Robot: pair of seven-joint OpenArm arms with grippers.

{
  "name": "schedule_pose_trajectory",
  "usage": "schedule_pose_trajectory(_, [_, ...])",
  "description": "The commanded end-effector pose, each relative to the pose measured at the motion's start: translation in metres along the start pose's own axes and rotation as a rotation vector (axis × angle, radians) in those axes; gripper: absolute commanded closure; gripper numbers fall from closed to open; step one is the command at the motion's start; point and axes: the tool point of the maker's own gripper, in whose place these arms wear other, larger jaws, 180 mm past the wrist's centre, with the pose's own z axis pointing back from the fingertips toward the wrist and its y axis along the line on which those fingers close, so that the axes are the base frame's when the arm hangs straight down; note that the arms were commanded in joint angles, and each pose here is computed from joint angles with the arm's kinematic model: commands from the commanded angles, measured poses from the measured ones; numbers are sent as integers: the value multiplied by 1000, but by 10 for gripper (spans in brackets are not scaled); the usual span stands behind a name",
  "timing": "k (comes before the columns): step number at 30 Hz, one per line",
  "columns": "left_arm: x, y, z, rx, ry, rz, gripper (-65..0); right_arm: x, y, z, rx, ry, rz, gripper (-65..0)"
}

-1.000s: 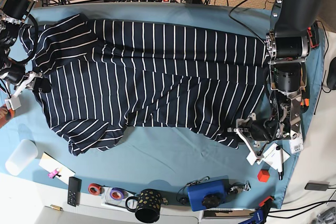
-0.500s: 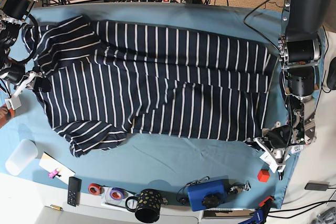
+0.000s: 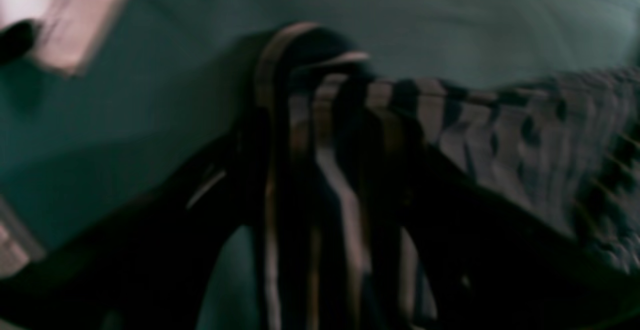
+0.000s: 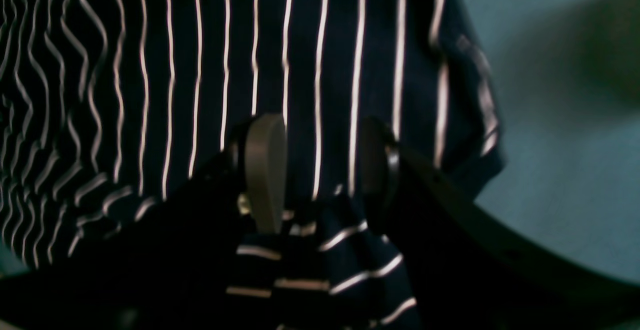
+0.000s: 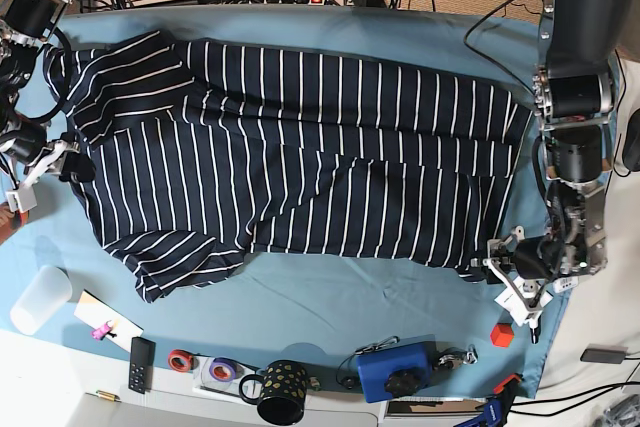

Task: Layout the t-shirt on the table in an organized manner, then fold the t-shirt properly
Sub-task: 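Grasp the shirt hem corner with the left gripper and tug it straight, then grasp the sleeve near the right gripper and fold it onto the shirt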

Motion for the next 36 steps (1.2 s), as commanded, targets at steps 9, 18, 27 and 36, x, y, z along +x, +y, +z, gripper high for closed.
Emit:
schedule_pose_trajectory(9, [85,-11,106,-157,-239,-32,-285,111,-36,23,-274,-223,201,-244])
schedule_pose_trajectory(18, [89,-3,148,-115,-278,-83,-283,113,-32,-63,-378,-29,352,-244])
schedule_pose_trajectory(27, [36,5,138,-99,-208,-81,-283,80,-13,-131,-305,102,298,-244])
schedule_pose_trajectory(36, [14,0,138,-94,-192,-113,-283,32,-12,-141,-309,223,294,-83])
